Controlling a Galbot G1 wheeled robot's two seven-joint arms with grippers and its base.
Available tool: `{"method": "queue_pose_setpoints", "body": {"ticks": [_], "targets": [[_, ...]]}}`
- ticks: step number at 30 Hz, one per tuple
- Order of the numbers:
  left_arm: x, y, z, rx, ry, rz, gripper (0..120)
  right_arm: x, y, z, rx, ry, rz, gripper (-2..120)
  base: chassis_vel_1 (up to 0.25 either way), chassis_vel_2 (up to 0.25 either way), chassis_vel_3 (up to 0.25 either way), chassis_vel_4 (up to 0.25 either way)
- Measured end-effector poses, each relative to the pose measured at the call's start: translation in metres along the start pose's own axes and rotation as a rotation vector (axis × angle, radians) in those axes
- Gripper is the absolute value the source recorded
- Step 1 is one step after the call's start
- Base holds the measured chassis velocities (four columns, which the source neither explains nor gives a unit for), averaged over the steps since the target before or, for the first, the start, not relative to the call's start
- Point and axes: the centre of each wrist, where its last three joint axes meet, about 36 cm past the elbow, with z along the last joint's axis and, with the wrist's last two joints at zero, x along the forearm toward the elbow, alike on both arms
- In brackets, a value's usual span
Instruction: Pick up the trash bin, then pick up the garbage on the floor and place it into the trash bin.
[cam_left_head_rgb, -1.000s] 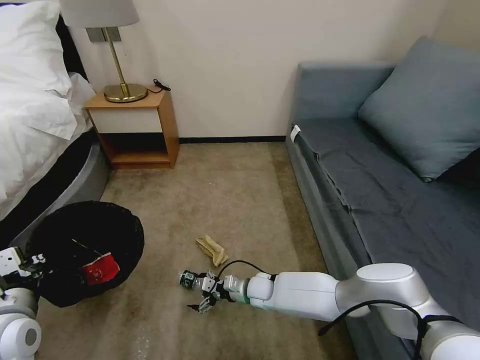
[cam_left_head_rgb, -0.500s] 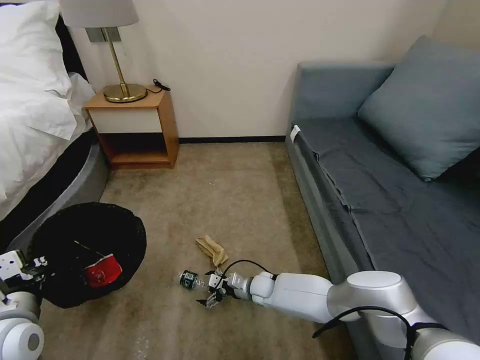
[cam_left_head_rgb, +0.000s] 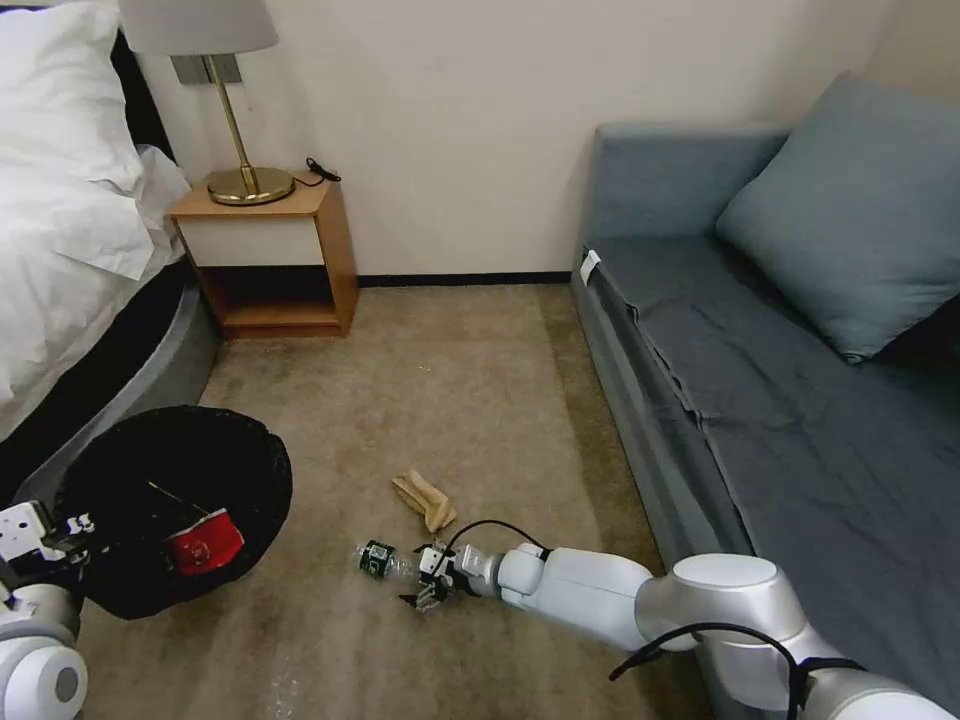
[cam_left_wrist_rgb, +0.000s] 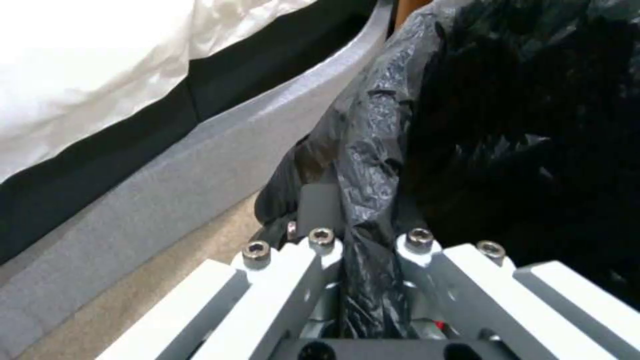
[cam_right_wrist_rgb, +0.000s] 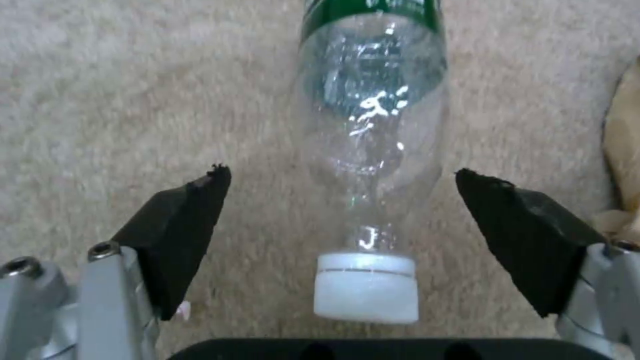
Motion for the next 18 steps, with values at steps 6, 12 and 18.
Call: {"method": "queue_pose_setpoints", "body": {"ticks": [6,12,18], "targets": [[-0.0006,-0.0005,0.0008,0.000,0.003,0.002,4,-0.0014,0.0005,0.0012,0.002,0.007,-0.005,81,0.000,0.000,0.000,0.000],[-0.0017,-0.0016,0.0025,0.000,0.007,0.004,4,-0.0009,0.0006,0.0012,0.002,0.006,-0.006,59,0.000,0.000,0.000,0.000],[-0.0025,-0.0041,0.0043,-0.002,0.010,0.007,4,0.0029,-0.0004,0.0037,0.000,0.003,-0.008,39,0.000,0.000,0.000,0.000]]}}
